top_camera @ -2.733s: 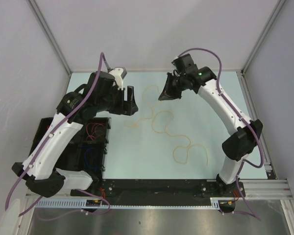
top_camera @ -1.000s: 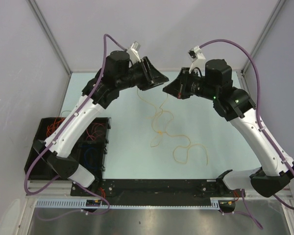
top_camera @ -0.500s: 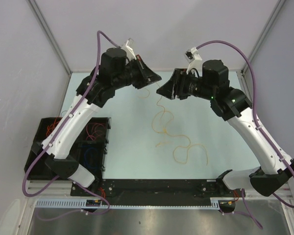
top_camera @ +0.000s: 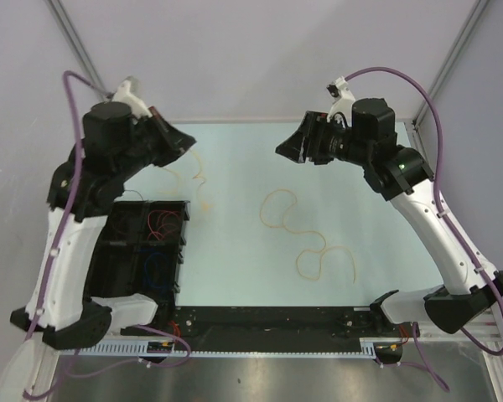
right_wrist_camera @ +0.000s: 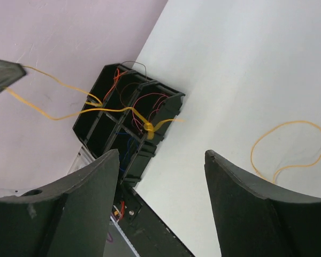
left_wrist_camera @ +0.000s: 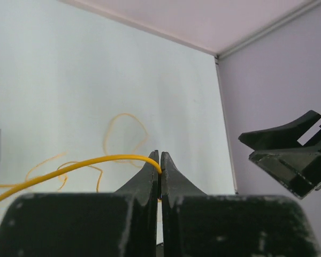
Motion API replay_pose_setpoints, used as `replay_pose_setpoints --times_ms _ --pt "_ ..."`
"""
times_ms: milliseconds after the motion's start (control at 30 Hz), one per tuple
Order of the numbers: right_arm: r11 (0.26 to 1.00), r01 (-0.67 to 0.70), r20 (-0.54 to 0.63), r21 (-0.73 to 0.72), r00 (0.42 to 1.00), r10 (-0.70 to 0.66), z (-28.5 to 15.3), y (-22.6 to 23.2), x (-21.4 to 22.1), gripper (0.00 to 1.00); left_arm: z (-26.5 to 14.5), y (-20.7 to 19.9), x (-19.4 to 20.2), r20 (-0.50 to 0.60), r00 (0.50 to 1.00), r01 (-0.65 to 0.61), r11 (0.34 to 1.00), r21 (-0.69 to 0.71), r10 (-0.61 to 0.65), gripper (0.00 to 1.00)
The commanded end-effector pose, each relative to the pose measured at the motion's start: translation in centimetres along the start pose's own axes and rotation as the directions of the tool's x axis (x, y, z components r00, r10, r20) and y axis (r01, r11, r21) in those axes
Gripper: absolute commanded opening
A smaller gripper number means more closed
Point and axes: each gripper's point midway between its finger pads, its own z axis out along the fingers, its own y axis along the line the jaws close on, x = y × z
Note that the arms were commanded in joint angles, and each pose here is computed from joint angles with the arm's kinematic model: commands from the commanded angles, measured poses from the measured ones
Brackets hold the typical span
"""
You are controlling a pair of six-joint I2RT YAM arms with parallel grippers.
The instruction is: Untangle the cables
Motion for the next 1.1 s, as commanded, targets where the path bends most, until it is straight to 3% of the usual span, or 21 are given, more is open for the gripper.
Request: replay_pose_setpoints --times_ms 0,133,500,900,1067 --pt "0.999 -0.027 0.003 -0.038 1.0 0.027 0.5 0.9 -0.9 0.7 -3.6 4.8 -1.2 0.069 0.995 -0.06 0.985 -0.164 0.072 0.0" --pt "0.997 -0.049 -0.034 -0.054 0.998 0.048 1.4 1.0 -0.5 0.7 -5.6 9.5 -2.5 0.112 0.991 -0.033 0.937 -0.347 0.076 0.0" --pt "0.991 -0.097 -0.121 -0.091 0.989 0.086 2.6 1.6 0.8 0.7 -12.0 16.4 -5.5 0.267 0.96 0.103 0.78 -0.618 0.084 0.0" --pt "0.984 -0.125 -0.179 -0.13 0.979 0.1 3.5 2.4 1.9 0.69 -17.9 16.8 -9.4 0.42 0.892 0.219 0.654 -0.724 0.167 0.0" --pt "0.98 -0.142 -0.22 -0.14 0.969 0.109 3.7 2.9 2.9 0.69 -19.7 18.4 -9.9 0.481 0.859 0.311 0.568 -0.762 0.175 0.0"
